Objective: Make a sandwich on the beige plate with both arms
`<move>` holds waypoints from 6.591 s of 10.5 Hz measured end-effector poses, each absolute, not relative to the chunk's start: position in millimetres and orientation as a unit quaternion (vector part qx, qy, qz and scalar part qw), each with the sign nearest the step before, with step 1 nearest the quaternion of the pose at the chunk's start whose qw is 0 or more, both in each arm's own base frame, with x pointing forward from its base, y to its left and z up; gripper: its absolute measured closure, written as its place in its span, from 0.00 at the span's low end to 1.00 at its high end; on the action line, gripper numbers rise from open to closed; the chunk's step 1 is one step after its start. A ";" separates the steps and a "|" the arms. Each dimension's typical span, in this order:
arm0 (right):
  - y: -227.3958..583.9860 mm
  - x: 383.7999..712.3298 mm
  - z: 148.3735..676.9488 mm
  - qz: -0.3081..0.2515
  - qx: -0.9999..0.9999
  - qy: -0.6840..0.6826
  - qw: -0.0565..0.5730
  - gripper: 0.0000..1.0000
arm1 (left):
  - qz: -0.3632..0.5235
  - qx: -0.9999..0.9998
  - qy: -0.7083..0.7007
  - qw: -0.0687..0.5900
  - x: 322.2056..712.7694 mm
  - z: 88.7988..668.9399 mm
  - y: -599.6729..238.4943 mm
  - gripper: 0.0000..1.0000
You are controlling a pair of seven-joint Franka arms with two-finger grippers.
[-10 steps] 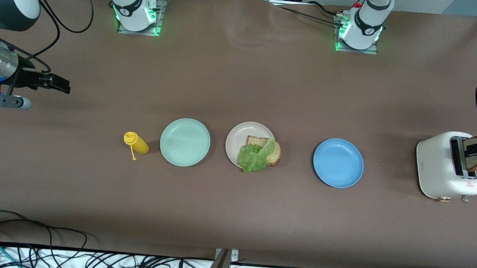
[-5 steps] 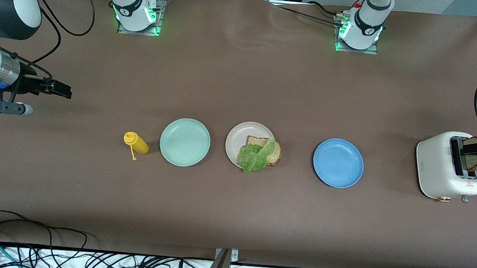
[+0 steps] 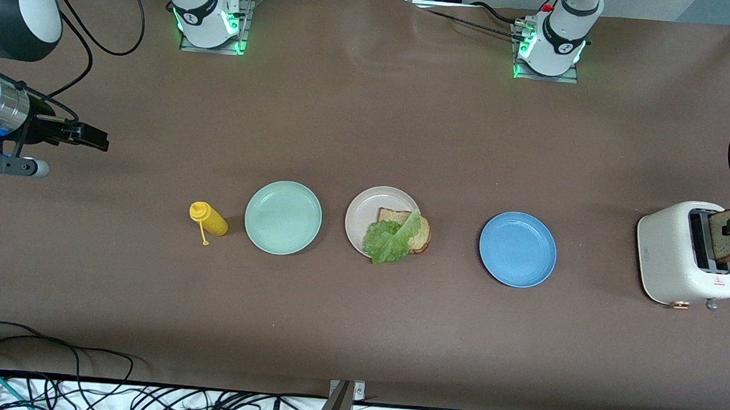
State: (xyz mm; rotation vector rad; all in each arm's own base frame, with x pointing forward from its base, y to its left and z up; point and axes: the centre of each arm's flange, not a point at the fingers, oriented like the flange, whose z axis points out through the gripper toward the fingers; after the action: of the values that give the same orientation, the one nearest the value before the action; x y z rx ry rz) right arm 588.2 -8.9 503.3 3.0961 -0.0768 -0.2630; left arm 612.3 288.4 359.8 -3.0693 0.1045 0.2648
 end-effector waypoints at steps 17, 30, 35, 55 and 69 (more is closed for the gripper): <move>-25.1 587.8 499.9 -0.094 0.995 -0.039 0.018 0.00 | 0.068 -0.973 0.217 -0.025 649.2 508.1 -11.2 0.91; -23.9 590.8 490.8 -0.101 0.994 -0.038 0.018 0.00 | 0.083 -0.915 0.205 -0.338 658.7 334.8 -292.8 0.91; -24.9 592.4 484.1 -0.107 0.993 -0.038 0.018 0.00 | 0.141 -0.887 0.142 -0.417 654.9 243.1 -300.6 0.91; 21.5 591.7 561.4 -0.004 1.000 0.005 0.026 0.00 | 0.026 -0.972 0.218 -0.078 663.1 470.3 -185.5 0.00; 51.5 578.1 598.4 0.023 0.999 0.029 0.025 0.00 | 0.013 -0.995 0.097 0.011 553.3 614.1 -76.9 0.00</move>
State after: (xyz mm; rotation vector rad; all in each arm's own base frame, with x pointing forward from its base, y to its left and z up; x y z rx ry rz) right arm 578.1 51.5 598.4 3.0892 0.0900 0.0698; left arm 553.3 -76.9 614.1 -3.1040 0.3026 0.0392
